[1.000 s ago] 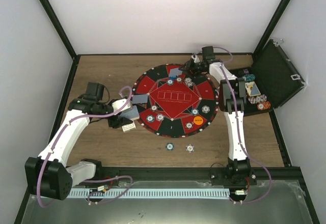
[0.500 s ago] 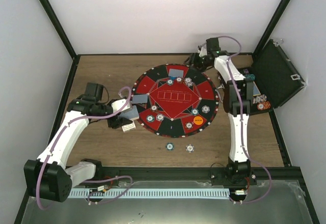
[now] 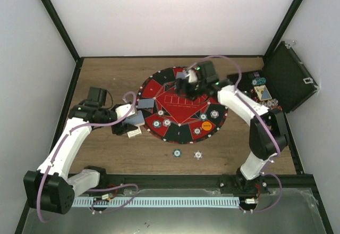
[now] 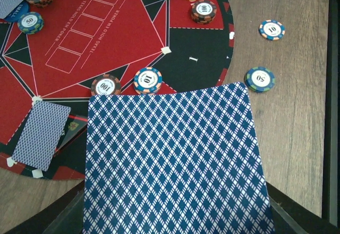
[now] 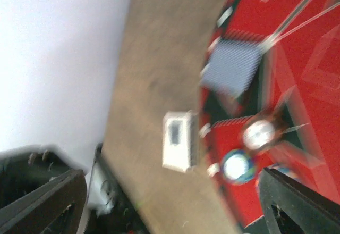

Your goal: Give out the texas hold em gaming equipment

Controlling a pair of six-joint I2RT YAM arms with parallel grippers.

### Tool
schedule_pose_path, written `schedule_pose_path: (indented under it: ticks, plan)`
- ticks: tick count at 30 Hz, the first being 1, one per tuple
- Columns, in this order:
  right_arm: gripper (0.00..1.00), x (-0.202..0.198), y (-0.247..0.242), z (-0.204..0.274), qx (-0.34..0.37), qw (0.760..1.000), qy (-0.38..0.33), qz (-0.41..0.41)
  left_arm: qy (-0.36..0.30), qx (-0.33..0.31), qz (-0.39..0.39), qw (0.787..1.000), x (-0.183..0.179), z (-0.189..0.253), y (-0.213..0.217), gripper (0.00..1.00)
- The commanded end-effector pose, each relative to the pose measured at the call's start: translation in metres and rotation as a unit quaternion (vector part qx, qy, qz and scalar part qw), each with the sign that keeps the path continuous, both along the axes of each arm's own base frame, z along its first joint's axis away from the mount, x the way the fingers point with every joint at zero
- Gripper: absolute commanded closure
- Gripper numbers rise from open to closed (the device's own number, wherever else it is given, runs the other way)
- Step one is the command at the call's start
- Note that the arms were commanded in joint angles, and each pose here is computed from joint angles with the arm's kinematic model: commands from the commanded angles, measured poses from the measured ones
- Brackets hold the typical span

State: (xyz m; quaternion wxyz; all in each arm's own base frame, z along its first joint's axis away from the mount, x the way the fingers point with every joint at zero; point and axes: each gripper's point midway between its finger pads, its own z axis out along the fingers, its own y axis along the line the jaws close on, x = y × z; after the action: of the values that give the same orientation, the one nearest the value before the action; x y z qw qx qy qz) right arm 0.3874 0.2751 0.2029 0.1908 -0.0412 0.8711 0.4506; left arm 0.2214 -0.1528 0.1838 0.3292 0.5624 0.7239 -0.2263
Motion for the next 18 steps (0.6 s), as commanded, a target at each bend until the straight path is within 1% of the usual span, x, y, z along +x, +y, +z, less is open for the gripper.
schedule_pose_path:
  ticks: [1, 5, 8, 12, 18]
  plan:
    - [0.08, -0.074, 0.055, 0.019, 0.084, 0.993, 0.010, 0.077, -0.010, -0.017, -0.016, 1.000, -0.005, 0.008, -0.004, 0.95]
    - [0.07, -0.121, 0.086, 0.019, 0.114, 0.985, 0.032, 0.129, -0.009, -0.011, -0.018, 1.000, -0.005, 0.005, -0.003, 0.94]
    - [0.08, -0.142, 0.109, 0.024, 0.128, 0.978, 0.036, 0.162, -0.012, -0.011, -0.019, 1.000, -0.004, 0.006, -0.003, 0.95]
    - [0.10, -0.155, 0.130, 0.028, 0.141, 0.971, 0.041, 0.187, -0.015, -0.013, -0.021, 1.000, -0.004, 0.009, -0.004, 0.94]
    - [0.15, -0.165, 0.155, 0.019, 0.143, 0.965, 0.062, 0.212, -0.017, -0.011, -0.025, 0.999, -0.005, 0.009, -0.003, 0.94]
